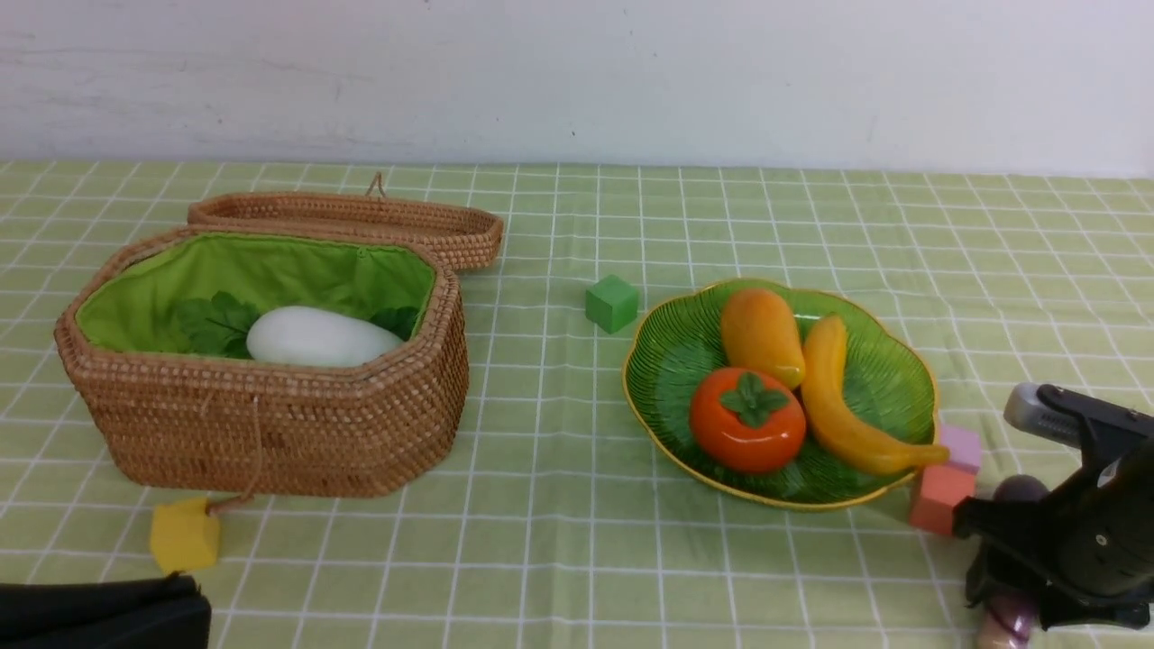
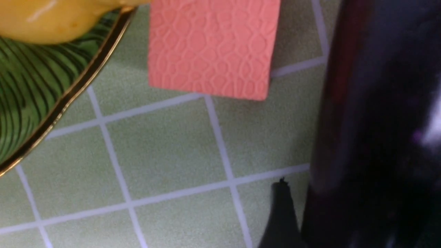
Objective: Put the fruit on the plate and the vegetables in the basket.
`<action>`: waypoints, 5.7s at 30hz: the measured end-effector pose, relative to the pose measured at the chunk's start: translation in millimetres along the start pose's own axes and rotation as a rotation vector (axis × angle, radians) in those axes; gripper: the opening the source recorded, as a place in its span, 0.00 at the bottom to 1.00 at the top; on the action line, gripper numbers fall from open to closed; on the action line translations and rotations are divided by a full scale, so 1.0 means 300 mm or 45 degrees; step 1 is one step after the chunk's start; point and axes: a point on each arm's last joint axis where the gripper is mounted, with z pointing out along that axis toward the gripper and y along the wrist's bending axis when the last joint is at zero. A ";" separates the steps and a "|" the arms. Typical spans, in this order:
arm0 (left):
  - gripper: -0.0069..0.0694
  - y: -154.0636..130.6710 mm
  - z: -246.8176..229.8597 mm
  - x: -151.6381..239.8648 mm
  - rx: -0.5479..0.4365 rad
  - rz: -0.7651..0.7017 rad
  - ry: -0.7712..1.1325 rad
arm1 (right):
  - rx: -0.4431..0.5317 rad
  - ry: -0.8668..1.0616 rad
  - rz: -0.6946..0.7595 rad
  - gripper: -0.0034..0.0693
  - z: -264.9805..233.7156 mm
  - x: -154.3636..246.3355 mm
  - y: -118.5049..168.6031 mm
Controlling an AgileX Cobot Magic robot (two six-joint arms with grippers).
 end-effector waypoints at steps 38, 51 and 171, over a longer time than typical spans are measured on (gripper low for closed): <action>0.09 0.168 -0.053 -0.031 -0.744 -0.111 -0.174 | -0.673 -0.484 -1.381 0.53 -0.647 -0.045 0.987; 0.09 0.212 -0.088 -0.022 -0.967 -0.320 -0.233 | -0.831 -0.751 -1.653 0.53 -0.355 -0.006 1.363; 0.14 0.094 0.015 0.432 -0.475 -0.395 -0.286 | -0.303 -1.196 -0.405 0.04 -0.268 0.649 -0.268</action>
